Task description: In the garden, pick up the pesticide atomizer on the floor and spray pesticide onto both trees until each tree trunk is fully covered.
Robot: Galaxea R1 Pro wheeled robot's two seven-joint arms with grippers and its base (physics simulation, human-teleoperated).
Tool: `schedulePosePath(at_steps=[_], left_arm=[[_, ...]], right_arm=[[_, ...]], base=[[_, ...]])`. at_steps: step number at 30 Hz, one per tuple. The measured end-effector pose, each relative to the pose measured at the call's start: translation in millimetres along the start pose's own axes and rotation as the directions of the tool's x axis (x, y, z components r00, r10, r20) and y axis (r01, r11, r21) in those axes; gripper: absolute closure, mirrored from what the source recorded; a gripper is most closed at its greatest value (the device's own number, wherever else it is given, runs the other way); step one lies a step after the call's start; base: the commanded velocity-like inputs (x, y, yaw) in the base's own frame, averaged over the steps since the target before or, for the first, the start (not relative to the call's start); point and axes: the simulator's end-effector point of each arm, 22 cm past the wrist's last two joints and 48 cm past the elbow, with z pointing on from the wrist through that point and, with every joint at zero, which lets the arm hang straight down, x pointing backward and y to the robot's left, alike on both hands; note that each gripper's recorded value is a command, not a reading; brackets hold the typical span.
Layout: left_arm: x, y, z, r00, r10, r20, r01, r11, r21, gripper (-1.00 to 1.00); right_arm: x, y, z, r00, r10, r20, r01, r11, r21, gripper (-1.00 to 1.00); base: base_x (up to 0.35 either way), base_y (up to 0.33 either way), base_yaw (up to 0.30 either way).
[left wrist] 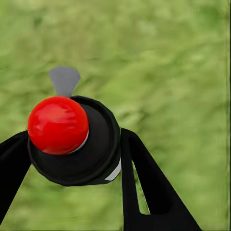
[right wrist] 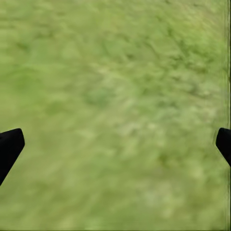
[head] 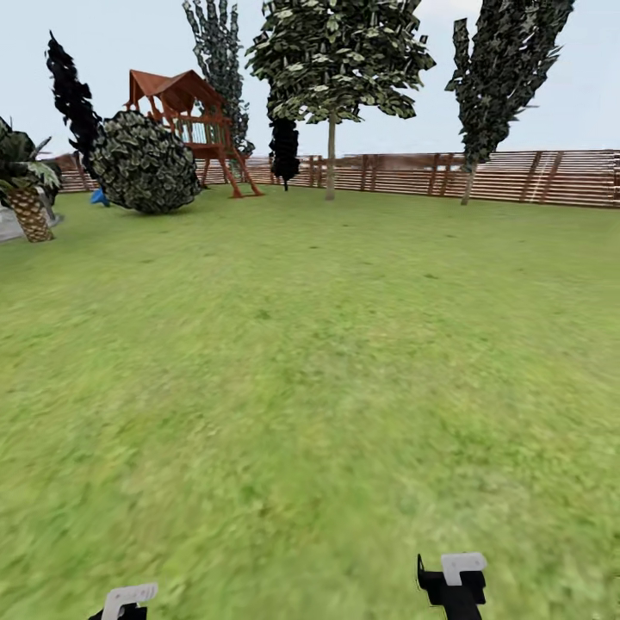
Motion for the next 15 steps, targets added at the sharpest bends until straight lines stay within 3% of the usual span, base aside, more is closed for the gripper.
schedulePosePath(at_steps=[6,12,15], left_arm=[[0,1,-0.1,1.000,0.000,0.000,0.000,1.000,-0.001,1.00],[0,2,-0.1,1.000,0.000,-0.001,0.000,1.000,-0.004,1.00],[0,3,-0.1,1.000,0.000,-0.001,0.000,1.000,-0.006,1.00]], right_arm=[[0,0,0.0,1.000,0.000,0.000,0.000,1.000,0.000,-1.00],[0,3,-0.4,1.000,-0.001,0.000,0.001,1.000,-0.005,-1.00],[14,11,-6.0,0.999,-0.002,-0.032,0.001,1.000,-0.025,-1.00]], base=[[0.320,-0.046,-0.281],[0.338,-0.001,-0.028],[0.338,0.000,-0.001]])
